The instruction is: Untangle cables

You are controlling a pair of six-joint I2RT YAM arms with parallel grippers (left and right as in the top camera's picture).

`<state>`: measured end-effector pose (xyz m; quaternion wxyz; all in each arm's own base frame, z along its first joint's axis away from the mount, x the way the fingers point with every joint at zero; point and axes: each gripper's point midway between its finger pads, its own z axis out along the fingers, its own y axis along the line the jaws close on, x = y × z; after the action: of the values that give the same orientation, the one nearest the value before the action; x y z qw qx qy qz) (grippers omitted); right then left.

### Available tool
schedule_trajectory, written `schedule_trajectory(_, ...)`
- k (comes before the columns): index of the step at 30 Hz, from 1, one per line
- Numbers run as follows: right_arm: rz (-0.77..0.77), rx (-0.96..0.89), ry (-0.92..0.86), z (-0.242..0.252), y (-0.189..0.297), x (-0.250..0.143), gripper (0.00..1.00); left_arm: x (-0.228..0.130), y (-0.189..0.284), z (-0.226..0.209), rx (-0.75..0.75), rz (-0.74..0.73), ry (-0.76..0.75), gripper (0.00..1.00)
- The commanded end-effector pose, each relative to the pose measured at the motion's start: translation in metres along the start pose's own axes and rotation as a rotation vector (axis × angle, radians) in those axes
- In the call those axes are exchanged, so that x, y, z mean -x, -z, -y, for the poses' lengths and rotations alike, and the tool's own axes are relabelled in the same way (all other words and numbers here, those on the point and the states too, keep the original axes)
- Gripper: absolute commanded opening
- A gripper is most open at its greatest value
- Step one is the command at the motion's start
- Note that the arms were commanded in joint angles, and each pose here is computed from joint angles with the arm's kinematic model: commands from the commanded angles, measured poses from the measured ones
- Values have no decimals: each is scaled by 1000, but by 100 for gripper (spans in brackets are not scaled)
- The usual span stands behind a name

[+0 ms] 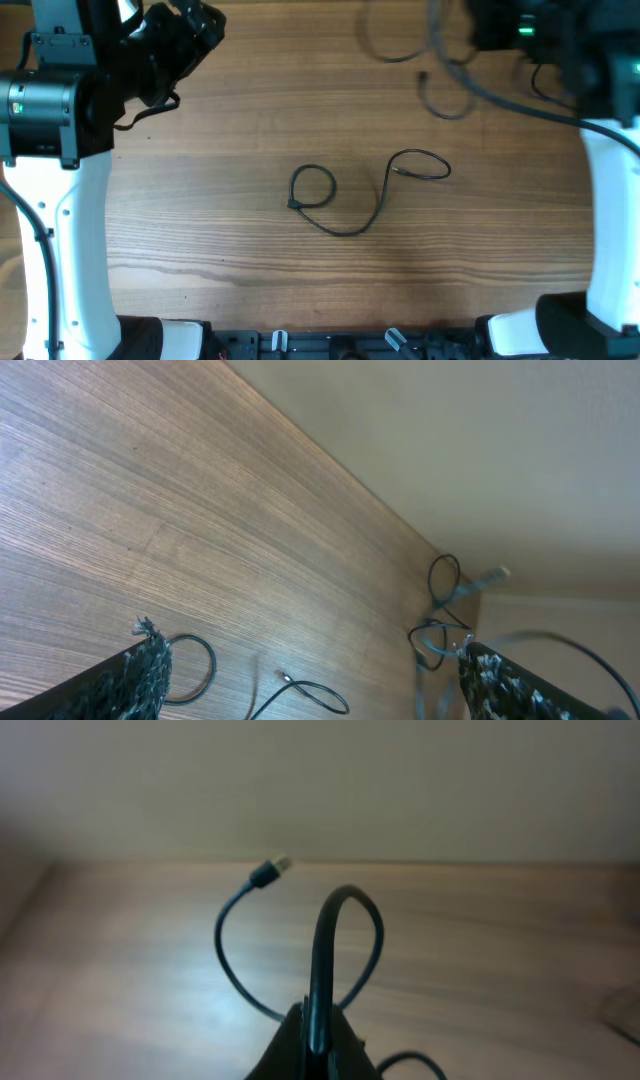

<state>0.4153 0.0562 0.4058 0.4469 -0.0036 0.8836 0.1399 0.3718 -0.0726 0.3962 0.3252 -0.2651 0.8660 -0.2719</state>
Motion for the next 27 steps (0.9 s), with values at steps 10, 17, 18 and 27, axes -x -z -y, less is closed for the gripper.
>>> schedule_trajectory(10, 19, -694, -641, 246, 97, -50, 4, -2, -3, -7, 29, -9, 0, 93)
schedule_trajectory(17, -75, -1017, -895, 351, 104, -125, 4, -4, -2, -9, 37, -17, 3, 93)
schedule_trajectory(18, -105, -1026, -921, 358, 98, -136, 4, -4, -2, -9, 40, -19, 3, 93)
schedule_trajectory(27, -217, -795, -897, 354, 50, -148, 100, -5, -2, -10, 41, -21, 4, 93)
